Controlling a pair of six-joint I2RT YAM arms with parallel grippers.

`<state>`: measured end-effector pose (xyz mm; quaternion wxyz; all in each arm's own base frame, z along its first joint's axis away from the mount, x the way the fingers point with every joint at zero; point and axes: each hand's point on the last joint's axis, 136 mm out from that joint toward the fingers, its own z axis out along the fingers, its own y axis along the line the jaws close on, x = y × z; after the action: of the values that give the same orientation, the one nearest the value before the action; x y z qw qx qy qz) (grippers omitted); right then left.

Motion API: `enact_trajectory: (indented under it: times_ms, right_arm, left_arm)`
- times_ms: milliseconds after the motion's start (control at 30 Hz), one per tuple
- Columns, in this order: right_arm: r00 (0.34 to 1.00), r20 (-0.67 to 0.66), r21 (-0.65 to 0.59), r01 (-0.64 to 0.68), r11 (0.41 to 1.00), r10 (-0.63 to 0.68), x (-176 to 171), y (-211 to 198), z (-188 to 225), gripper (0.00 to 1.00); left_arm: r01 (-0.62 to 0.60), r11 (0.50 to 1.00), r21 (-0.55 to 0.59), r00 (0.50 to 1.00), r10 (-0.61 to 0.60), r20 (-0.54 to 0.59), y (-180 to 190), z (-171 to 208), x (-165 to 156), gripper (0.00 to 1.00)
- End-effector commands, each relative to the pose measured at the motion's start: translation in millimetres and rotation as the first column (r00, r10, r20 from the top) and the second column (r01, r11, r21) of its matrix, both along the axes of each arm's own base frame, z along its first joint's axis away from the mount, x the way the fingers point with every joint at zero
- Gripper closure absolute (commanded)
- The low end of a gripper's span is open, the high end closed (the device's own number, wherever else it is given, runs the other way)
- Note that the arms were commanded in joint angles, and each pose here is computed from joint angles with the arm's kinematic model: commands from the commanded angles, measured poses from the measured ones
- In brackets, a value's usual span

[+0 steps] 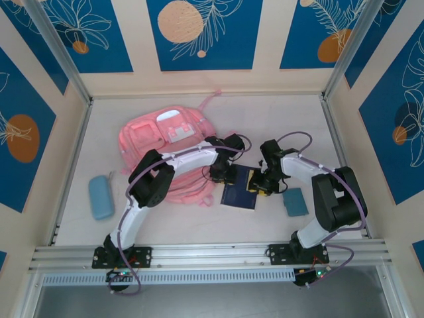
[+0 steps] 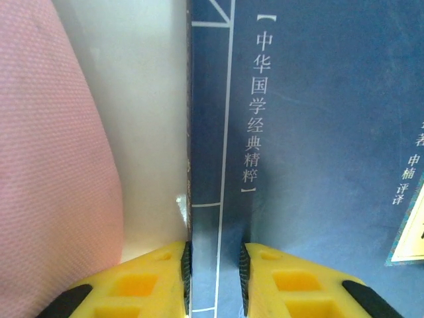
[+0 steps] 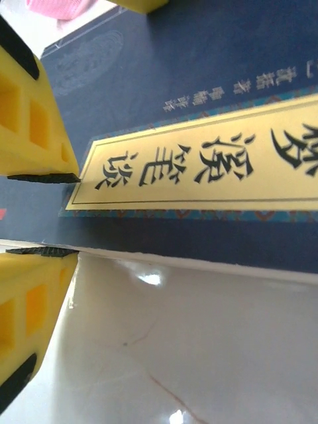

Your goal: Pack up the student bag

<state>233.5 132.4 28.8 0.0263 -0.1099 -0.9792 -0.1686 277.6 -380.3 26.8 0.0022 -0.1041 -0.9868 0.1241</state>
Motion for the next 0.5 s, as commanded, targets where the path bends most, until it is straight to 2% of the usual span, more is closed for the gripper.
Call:
enact_trajectory:
  times_ms: [0,133,467]
  right_arm:
    - [0.998,0.065,0.057,-0.015,0.998,0.011,9.8,18.3,32.1,0.69]
    - [0.999,0.048,0.030,-0.005,1.000,0.003,7.3,18.0,31.3,0.74]
    - [0.997,0.073,0.037,0.024,0.999,-0.027,9.1,18.8,35.2,0.98]
  left_arm:
    - [0.019,0.998,0.065,0.996,-0.012,-0.093,8.6,-26.5,-17.3,0.75]
    - [0.018,0.998,0.064,0.996,-0.013,-0.091,8.0,-26.4,-16.8,0.75]
    - [0.024,1.000,0.011,0.999,-0.024,-0.044,0.4,-5.1,-10.5,0.75]
